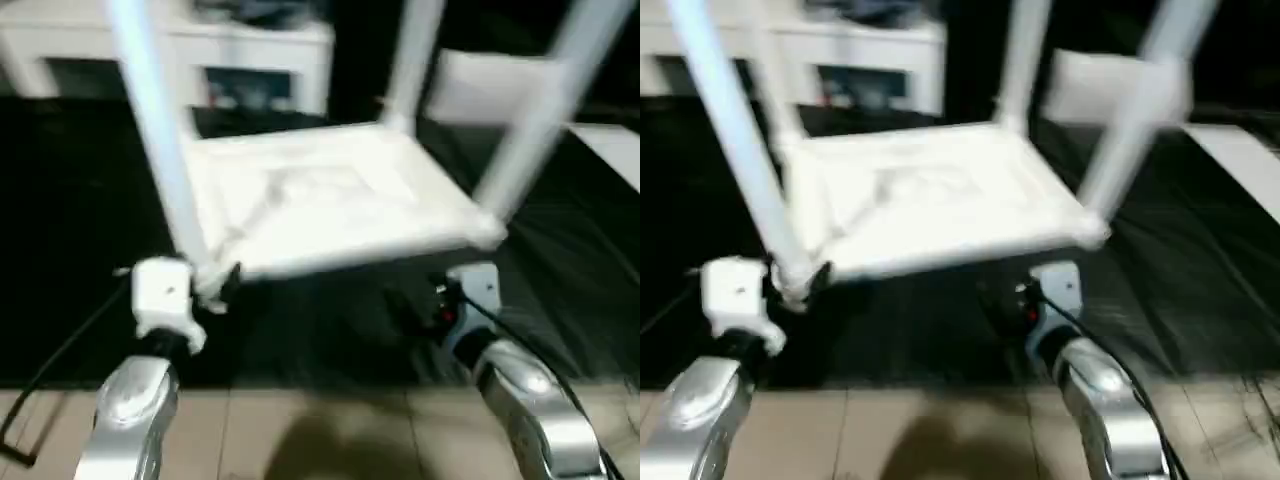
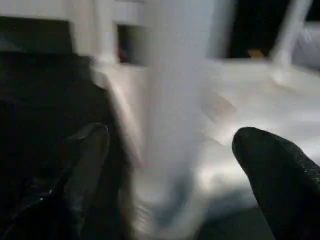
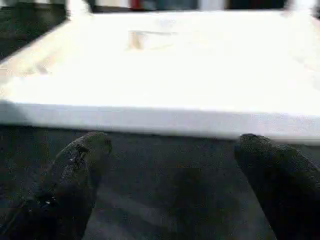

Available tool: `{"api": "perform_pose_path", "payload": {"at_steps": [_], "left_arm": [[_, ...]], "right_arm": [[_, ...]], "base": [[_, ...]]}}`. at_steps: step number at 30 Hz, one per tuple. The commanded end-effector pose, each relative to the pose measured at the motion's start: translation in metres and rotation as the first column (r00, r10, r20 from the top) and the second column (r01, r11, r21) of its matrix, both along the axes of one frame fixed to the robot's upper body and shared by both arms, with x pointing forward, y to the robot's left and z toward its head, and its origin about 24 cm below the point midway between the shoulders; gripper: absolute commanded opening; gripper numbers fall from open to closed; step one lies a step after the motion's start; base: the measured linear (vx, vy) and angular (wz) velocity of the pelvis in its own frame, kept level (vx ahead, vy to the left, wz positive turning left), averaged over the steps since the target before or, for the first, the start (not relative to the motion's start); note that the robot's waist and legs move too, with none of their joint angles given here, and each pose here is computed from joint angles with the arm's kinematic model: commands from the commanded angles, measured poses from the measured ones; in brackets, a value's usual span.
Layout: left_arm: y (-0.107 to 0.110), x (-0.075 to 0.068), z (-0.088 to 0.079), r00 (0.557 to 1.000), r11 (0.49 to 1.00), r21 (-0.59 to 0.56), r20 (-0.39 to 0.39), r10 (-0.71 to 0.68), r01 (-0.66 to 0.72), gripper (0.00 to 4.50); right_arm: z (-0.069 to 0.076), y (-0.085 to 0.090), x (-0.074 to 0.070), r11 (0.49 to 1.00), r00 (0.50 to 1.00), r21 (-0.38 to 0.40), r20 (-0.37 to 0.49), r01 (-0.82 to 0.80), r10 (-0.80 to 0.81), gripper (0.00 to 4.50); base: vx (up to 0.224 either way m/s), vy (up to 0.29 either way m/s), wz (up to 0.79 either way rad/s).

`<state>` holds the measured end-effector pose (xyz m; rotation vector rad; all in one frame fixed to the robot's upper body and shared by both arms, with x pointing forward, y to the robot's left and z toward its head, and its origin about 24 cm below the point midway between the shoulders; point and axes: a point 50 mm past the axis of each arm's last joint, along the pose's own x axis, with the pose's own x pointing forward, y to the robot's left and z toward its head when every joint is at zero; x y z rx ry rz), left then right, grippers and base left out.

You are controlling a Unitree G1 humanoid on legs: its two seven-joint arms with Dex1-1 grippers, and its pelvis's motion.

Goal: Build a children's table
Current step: Move to table

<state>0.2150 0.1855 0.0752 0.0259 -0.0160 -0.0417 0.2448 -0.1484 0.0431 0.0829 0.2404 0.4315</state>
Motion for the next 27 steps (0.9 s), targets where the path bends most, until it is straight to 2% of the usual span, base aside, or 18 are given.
{"api": "perform_pose_path", "payload": {"at_steps": [1,6,11,16,18,24,27], "left_arm": [[0.001,-0.007,0.004,0.999,1.000,-0.021,0.029,0.014,-0.014,4.45],[0.006,-0.019,0.006,0.994,0.995,-0.068,0.078,0.078,-0.073,4.45],[0.009,-0.016,0.008,0.993,0.998,-0.055,0.114,0.026,-0.019,4.45],[0.019,0.000,0.002,0.996,0.999,-0.045,0.087,0.003,0.001,4.45],[0.026,0.014,-0.002,0.998,1.000,-0.012,0.067,0.009,-0.008,4.45],[0.026,0.039,0.006,0.998,1.000,0.002,0.061,0.014,-0.014,4.45],[0.024,0.042,0.008,0.998,1.000,-0.009,0.070,-0.003,0.003,4.45]], "right_arm": [[-0.001,-0.003,-0.003,1.000,1.000,-0.003,-0.007,-0.003,0.003,4.50],[-0.002,-0.003,-0.004,1.000,1.000,-0.006,-0.012,-0.008,0.007,4.50],[-0.001,-0.002,-0.002,1.000,1.000,0.007,-0.011,-0.018,0.019,4.50],[-0.001,-0.005,0.000,1.000,1.000,0.000,-0.012,-0.017,0.017,4.50],[-0.001,-0.005,0.001,1.000,1.000,-0.001,-0.011,-0.015,0.015,4.50],[0.000,-0.005,0.000,1.000,1.000,-0.015,-0.012,-0.026,0.025,4.50],[0.000,-0.006,0.000,0.999,1.000,-0.020,-0.015,-0.027,0.027,4.50]], "base": [[0.195,0.082,0.03],[0.055,0.055,-0.12],[-0.060,-0.031,-0.04],[-0.104,0.016,-0.02],[-0.072,0.013,-0.05],[-0.010,0.002,-0.01],[0.000,0.000,0.00]]}}
